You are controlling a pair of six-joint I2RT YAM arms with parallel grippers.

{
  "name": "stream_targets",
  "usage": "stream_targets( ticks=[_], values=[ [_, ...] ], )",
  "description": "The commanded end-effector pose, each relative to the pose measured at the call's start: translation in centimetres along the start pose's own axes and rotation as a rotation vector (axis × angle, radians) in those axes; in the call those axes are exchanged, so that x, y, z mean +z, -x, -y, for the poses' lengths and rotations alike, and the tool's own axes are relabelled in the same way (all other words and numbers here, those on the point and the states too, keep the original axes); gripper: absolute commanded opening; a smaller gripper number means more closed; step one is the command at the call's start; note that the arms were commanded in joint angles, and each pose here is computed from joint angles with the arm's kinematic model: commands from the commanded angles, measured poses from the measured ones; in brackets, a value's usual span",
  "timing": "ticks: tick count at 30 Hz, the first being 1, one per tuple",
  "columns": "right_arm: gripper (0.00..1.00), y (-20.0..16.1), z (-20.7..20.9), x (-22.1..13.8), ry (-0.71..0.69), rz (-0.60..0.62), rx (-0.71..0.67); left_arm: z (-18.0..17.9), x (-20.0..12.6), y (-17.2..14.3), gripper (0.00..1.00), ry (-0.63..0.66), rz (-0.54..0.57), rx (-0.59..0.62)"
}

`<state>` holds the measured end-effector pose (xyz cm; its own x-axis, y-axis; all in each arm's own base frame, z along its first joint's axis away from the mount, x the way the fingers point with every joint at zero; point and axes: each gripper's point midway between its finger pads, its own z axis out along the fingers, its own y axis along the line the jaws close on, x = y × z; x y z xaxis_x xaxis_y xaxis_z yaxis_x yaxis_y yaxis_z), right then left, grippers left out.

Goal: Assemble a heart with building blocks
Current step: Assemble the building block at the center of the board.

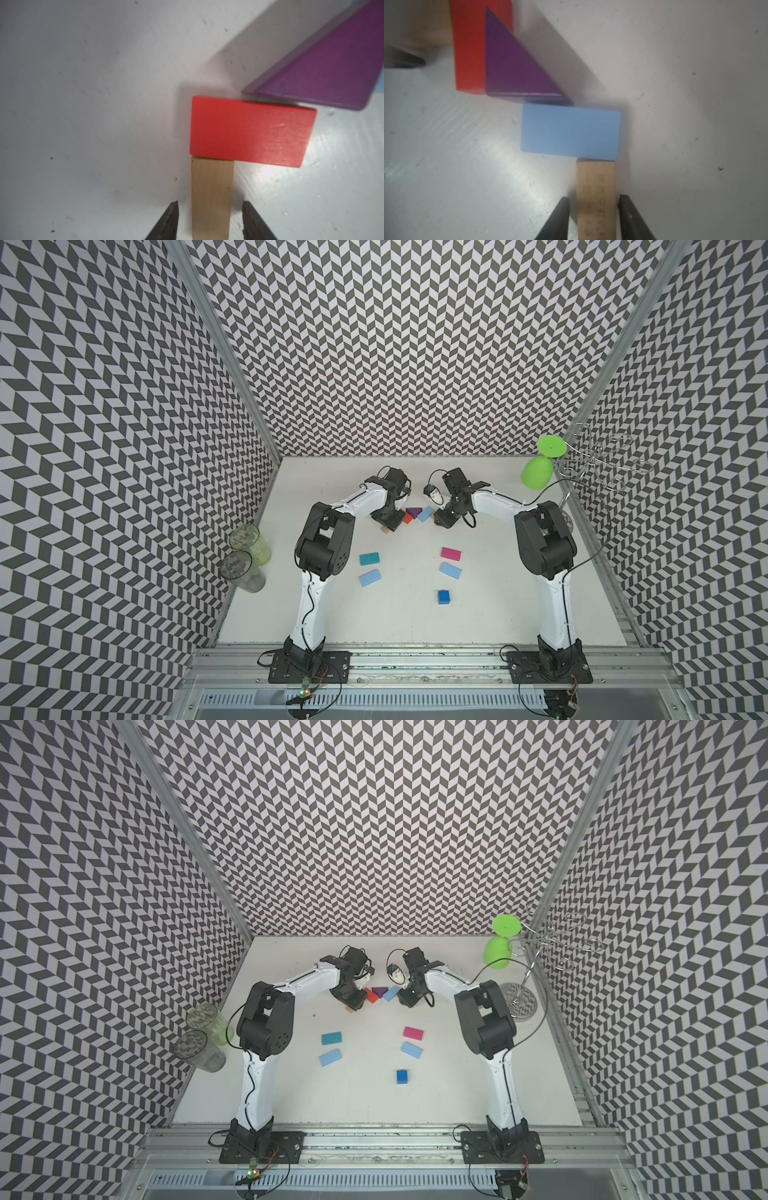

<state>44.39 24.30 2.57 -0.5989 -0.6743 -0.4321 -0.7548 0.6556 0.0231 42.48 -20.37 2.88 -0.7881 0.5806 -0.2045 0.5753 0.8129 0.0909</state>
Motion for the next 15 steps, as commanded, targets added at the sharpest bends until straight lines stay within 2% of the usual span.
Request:
stream_targets(
  ticks=[1, 3, 5, 10, 15],
  values=[
    [0.52, -2.4, -0.8, 1.8, 0.033, -0.083, 0.026, 0.3, -0.4, 0.1, 0.56, 0.002, 0.017, 0.007],
    [0.66, -2.4, -0.9, 1.7, 0.040, -0.082, 0.025, 0.3, -0.7, 0.3, 0.58, 0.001, 0.026, 0.005],
    [1.00, -2.4, -1.0, 1.5, 0.044, -0.079, 0.023, 0.3, -1.2, 0.5, 0.59, 0.003, 0.037, 0.000],
    [0.99, -1.5, -1.2, 0.4, 0.045, -0.046, 0.007, -0.3, -3.2, 1.2, 0.62, 0.023, 0.087, -0.019],
    [1.00, 0.9, -1.0, -3.5, 0.009, 0.037, -0.016, -2.1, -8.0, 2.7, 0.64, 0.051, 0.201, -0.089]
  ],
)
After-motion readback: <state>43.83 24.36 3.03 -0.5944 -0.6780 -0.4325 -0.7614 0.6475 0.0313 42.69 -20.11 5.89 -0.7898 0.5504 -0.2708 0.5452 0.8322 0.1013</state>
